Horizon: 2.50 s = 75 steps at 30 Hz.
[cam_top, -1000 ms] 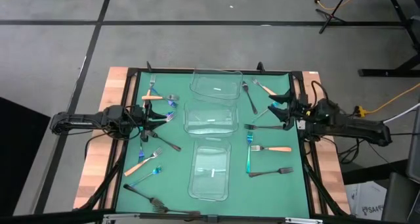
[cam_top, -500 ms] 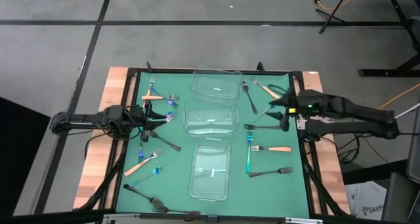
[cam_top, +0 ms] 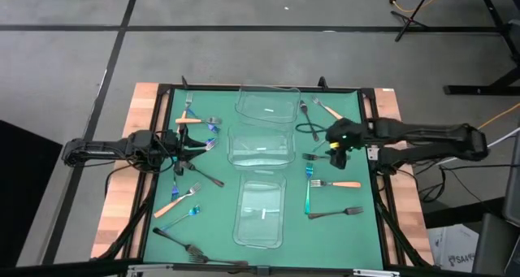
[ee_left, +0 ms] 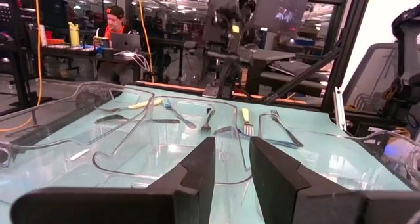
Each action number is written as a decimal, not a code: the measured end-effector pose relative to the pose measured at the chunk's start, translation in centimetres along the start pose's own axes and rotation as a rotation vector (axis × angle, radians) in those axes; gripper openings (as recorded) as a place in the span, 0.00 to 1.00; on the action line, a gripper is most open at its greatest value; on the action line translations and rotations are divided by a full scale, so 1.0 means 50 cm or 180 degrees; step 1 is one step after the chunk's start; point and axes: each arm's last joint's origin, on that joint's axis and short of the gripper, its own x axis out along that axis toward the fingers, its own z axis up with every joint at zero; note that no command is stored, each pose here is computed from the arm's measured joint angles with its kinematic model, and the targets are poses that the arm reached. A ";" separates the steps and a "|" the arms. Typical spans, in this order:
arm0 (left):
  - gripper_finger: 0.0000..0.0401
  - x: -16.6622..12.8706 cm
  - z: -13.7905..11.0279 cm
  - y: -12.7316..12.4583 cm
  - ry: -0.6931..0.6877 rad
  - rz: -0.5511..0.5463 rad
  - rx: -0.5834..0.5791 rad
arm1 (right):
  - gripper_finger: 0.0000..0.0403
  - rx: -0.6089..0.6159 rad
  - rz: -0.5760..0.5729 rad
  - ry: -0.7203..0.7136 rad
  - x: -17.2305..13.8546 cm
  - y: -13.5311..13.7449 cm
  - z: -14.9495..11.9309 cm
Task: Sort silverware by color (type)
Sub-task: Put the black fork into the middle transparent bin
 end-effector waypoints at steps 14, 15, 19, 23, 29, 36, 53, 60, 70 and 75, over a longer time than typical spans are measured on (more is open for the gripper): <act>0.22 0.000 0.000 0.000 0.0000 0.0001 -0.0003 | 0.57 -0.0105 -0.0126 0.1073 0.133 0.009 0.008; 0.22 0.000 0.000 0.000 -0.0001 0.0000 -0.0003 | 0.57 -0.0138 -0.0128 0.1120 0.141 0.009 0.008; 0.22 0.000 0.000 0.000 -0.0001 0.0001 -0.0003 | 0.57 -0.0258 -0.0119 0.1239 0.166 0.011 0.008; 0.22 0.000 0.000 0.000 0.0000 0.0000 -0.0003 | 0.57 -0.0382 -0.0100 0.1301 0.183 0.012 0.008; 0.22 0.000 0.000 0.000 -0.0001 0.0001 -0.0003 | 0.57 -0.0493 -0.0074 0.1249 0.195 0.013 0.013; 0.22 0.000 0.000 0.000 -0.0001 0.0001 -0.0004 | 0.57 -0.0592 -0.0032 0.1207 0.198 0.014 0.012; 0.22 0.000 0.000 0.000 -0.0001 0.0001 -0.0004 | 0.25 -0.0613 0.0129 0.1241 0.204 0.015 -0.002; 0.22 0.000 0.000 0.000 0.0000 0.0000 -0.0004 | 0.10 -0.0602 0.0175 0.1245 0.204 0.016 -0.002; 0.22 0.000 0.000 0.000 -0.0001 0.0001 -0.0004 | 0.02 -0.0598 0.0197 0.1253 0.204 0.016 -0.003; 0.22 0.000 0.000 0.000 0.0000 0.0000 -0.0004 | 0.01 -0.0596 0.0203 0.1259 0.204 0.016 -0.003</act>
